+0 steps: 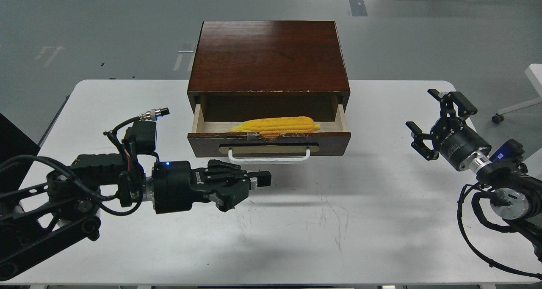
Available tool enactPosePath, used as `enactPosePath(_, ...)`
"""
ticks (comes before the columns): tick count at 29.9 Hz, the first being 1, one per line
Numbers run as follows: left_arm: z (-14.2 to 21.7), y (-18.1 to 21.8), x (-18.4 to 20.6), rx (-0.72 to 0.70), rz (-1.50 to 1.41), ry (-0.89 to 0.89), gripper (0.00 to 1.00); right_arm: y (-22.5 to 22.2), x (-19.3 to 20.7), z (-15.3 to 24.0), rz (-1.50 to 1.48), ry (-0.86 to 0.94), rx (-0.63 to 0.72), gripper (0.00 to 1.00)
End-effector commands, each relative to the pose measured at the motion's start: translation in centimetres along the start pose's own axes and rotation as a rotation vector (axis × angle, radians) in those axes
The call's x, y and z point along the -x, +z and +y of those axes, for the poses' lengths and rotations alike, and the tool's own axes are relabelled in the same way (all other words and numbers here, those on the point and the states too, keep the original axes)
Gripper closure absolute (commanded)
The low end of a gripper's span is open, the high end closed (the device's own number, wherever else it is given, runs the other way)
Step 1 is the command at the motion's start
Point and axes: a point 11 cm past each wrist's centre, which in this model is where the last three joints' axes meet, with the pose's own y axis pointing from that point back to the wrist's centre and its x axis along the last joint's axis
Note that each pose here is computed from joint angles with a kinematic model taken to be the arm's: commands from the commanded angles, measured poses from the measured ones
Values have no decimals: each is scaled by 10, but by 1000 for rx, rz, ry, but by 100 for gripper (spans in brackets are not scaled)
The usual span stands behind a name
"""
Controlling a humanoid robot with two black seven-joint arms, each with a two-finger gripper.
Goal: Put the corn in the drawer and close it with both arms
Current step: 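Move the left gripper to the front of the drawer handle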
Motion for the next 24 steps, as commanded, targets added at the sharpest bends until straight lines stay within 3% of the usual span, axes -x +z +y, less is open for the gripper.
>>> enactPosePath(1,-7,-10,11,-23,66,26,100,2,0,1,-2,1,5,1)
enactPosePath(13,-30,-43,25,-110,330,142,100,4,-1,3,-4,3,9,1)
enactPosePath(24,-28,-60,27,-145,415,177,100,7,-1,4,-6,6,14,1)
